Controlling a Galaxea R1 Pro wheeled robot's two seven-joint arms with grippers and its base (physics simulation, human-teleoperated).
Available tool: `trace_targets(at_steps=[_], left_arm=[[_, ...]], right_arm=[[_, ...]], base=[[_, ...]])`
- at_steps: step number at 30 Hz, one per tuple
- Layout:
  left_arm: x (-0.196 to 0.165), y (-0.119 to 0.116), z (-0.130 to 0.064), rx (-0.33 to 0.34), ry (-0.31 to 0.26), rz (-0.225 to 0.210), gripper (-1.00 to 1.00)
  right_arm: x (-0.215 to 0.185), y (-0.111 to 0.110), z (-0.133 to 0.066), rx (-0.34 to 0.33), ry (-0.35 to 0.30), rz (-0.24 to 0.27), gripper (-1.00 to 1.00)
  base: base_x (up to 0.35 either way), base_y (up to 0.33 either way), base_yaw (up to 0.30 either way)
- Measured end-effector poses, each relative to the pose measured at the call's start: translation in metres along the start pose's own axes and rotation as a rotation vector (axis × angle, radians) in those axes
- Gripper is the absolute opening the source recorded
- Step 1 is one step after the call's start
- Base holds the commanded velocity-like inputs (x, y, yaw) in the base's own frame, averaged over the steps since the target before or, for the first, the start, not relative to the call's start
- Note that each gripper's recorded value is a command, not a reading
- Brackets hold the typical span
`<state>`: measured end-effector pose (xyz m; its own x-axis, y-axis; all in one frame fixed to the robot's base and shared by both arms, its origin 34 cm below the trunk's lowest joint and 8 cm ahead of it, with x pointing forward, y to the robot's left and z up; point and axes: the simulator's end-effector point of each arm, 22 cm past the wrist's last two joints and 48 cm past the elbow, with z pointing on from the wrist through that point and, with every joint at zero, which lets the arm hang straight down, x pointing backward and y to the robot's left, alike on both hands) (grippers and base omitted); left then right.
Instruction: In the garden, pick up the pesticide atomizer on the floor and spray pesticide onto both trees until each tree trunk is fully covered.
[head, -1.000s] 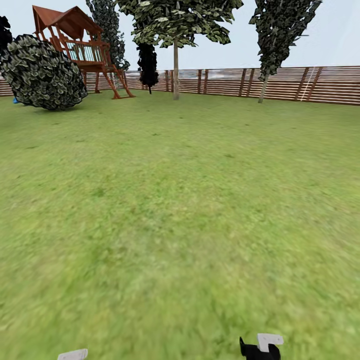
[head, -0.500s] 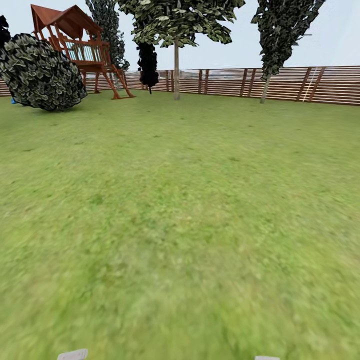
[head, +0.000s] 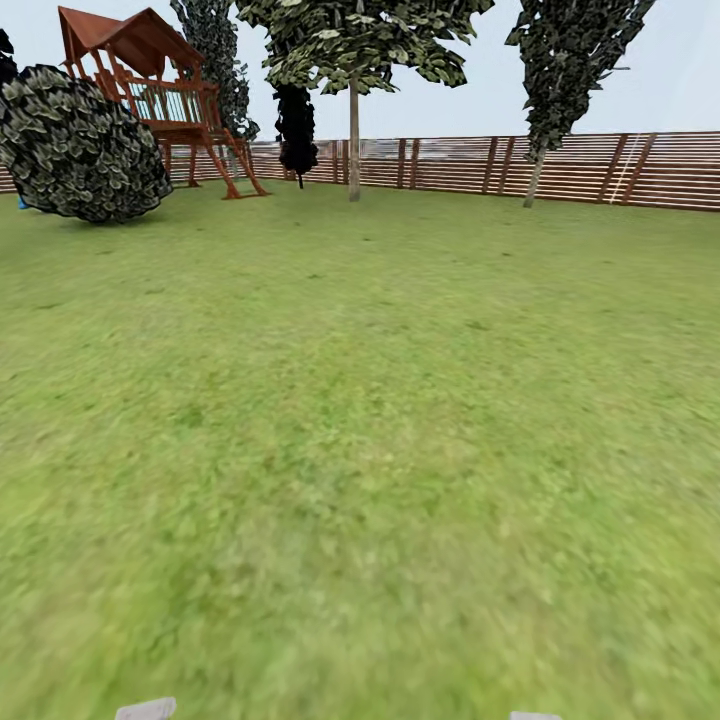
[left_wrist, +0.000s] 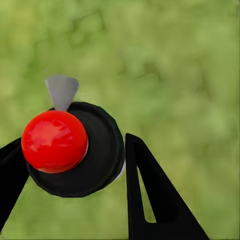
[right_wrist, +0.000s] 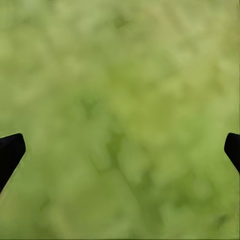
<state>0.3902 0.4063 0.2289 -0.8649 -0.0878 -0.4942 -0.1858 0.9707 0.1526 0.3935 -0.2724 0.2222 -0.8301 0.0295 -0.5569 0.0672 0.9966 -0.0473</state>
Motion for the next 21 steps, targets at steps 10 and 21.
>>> trace_targets(at_steps=[10, 21], left_arm=[[0.0006, -0.0010, -0.0001, 0.001, 0.001, -0.001, -1.00], [0.0007, -0.0010, -0.0001, 0.001, 0.002, -0.001, -1.00]], right_arm=[[0.0000, -0.0001, 0.0000, 0.000, 0.000, 0.000, 1.00], [0.0000, -0.0001, 0.0000, 0.000, 0.000, 0.000, 1.00]], base=[[0.337, 0.033, 0.000], [0.337, 0.000, 0.000]])
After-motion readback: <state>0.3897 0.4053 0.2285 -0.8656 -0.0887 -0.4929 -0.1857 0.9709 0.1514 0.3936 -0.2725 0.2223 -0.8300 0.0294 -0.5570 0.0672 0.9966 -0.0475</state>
